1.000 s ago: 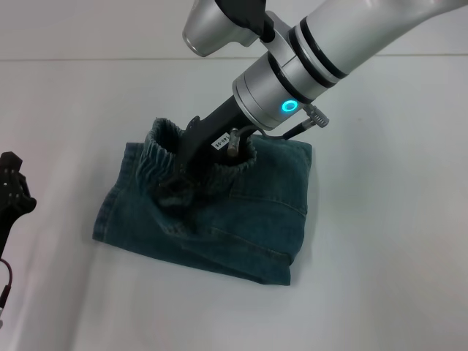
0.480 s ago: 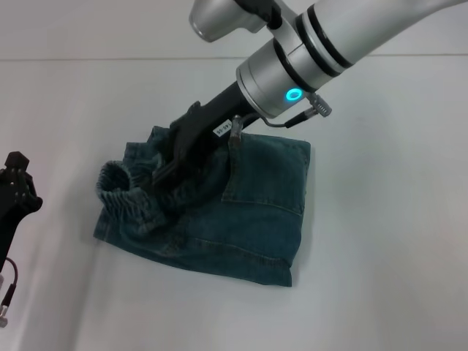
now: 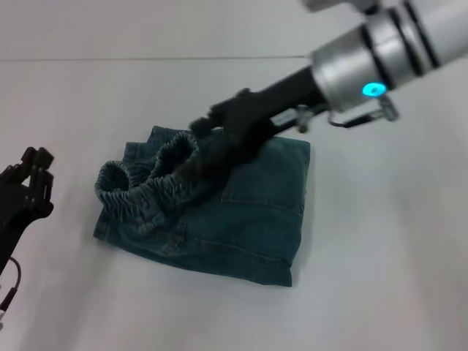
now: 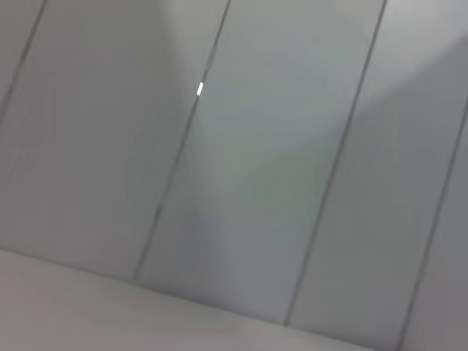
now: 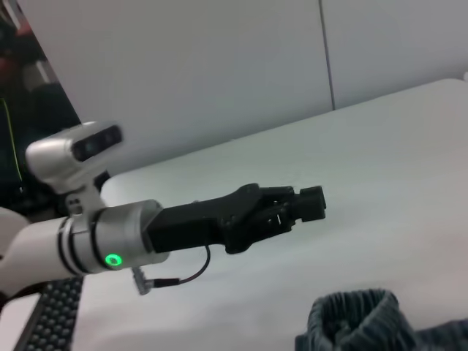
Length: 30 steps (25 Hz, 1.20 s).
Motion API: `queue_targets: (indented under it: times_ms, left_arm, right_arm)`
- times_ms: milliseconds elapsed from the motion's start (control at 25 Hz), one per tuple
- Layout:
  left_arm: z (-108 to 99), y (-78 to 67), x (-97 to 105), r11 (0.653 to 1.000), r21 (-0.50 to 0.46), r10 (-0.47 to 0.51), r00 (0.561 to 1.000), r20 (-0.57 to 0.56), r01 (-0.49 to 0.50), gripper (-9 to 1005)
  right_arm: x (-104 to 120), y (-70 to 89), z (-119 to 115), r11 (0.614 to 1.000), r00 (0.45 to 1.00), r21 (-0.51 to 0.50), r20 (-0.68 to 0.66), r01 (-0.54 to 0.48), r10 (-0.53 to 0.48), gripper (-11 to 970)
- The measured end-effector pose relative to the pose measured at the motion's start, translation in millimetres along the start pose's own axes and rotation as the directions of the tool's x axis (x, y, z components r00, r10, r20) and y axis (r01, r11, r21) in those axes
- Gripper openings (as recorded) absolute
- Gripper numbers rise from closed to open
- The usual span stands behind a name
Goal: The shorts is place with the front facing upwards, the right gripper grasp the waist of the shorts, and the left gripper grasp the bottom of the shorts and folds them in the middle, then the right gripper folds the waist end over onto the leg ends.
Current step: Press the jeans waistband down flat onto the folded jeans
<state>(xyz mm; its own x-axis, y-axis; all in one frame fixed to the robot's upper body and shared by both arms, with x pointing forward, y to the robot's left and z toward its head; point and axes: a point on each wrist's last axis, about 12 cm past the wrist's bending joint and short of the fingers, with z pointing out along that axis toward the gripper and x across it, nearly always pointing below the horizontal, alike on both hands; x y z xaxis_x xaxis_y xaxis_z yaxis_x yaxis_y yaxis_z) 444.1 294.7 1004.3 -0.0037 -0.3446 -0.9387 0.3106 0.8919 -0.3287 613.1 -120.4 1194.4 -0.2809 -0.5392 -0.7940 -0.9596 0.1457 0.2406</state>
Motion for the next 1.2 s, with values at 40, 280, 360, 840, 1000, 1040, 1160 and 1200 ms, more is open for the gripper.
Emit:
queue_targets:
  times_ms: [40,280,360,840,1000,1040,1160,1200]
  left_arm:
    - [0,1.7,-2,1.0,0.025,-0.016,1.0,-0.011,0.017,88]
    - [-3,13.1,-27,0.979,0.203,0.012,0.997,-0.07,0.003,303]
    - [-3,14.9,-37,0.961,0.277,0.016,0.995,-0.102,0.013,399]
    - [63,-34.1,-54,0.677,0.682,0.167,0.844,-0.51,0.278,686]
    - [84,-46.8,-39,0.679,0.676,0.218,0.802,-0.557,0.286,864]
    - [87,-47.0,-36,0.695,0.663,0.219,0.796,-0.564,0.278,884]
    - [96,-42.1,-30,0.756,0.604,0.194,0.794,-0.577,0.254,923]
    - [98,-38.3,-30,0.782,0.573,0.173,0.797,-0.578,0.246,923]
  right_arm:
    - [7,1.7,-7,1.0,1.0,-0.002,0.01,-0.01,0.011,939]
    - [64,7.8,-46,0.995,0.99,0.039,0.11,-0.096,0.091,940]
    - [85,10.1,-59,0.991,0.98,0.056,0.164,-0.12,0.11,940]
    - [165,26.2,-109,0.959,0.921,0.146,0.347,-0.241,0.178,939]
    - [172,31.6,-111,0.962,0.919,0.134,0.352,-0.24,0.18,939]
    - [173,32.4,-111,0.962,0.919,0.131,0.351,-0.239,0.18,939]
    - [176,33.7,-111,0.963,0.92,0.128,0.348,-0.239,0.182,939]
    - [176,34.0,-111,0.963,0.92,0.128,0.348,-0.237,0.18,939]
